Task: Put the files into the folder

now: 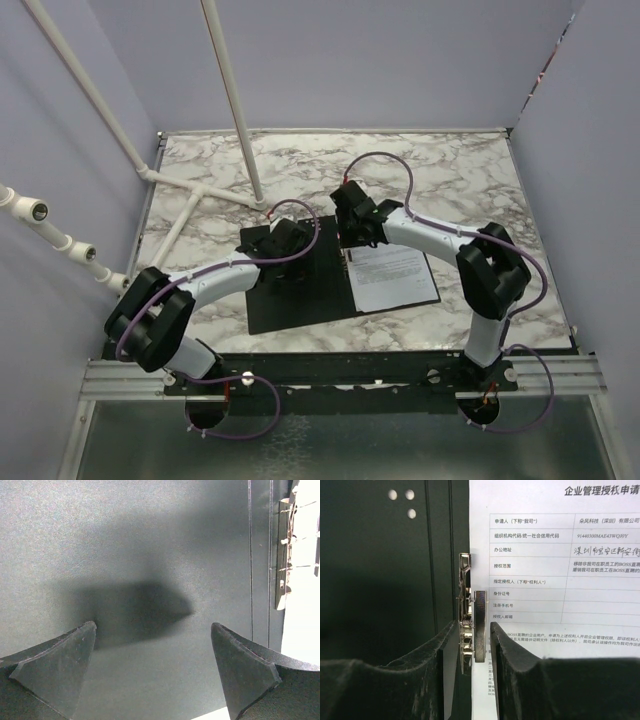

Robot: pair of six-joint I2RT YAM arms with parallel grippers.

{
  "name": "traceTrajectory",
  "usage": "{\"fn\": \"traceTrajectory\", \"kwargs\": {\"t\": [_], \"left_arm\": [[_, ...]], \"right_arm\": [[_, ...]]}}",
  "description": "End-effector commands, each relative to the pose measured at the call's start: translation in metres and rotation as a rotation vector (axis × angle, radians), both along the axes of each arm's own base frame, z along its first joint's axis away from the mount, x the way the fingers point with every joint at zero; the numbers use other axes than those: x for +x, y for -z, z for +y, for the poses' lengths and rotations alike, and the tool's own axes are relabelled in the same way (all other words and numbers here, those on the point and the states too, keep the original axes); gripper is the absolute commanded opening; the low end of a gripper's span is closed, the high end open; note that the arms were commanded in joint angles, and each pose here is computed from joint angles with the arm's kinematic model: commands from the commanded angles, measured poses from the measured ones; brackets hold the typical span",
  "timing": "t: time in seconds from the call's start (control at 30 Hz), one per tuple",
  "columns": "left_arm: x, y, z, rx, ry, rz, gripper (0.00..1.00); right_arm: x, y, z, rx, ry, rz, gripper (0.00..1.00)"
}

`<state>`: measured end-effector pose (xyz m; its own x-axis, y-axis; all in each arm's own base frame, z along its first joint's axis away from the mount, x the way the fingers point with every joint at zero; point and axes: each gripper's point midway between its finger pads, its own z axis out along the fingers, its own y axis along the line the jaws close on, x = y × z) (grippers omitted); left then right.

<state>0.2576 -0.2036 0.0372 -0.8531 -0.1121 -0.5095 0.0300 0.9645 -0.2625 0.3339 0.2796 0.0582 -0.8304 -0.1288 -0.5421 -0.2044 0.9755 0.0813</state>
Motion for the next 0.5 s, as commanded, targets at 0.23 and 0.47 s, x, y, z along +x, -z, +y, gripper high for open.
{"fn": "traceTrajectory", "kwargs": {"t": [0.23,0.47], "left_arm": [[0.005,0.019,0.006,0.031,-0.053,-0.008,0.99],[0.002,0.025,0.009,0.04,-0.056,0.003,0.99]], "right_arm": [[0.0,-0.001,-0.001,0.009,0.016,-0.022,0.31],[0.001,0.01,-0.005,-0.015,0.029,-0.013,0.26]]}}
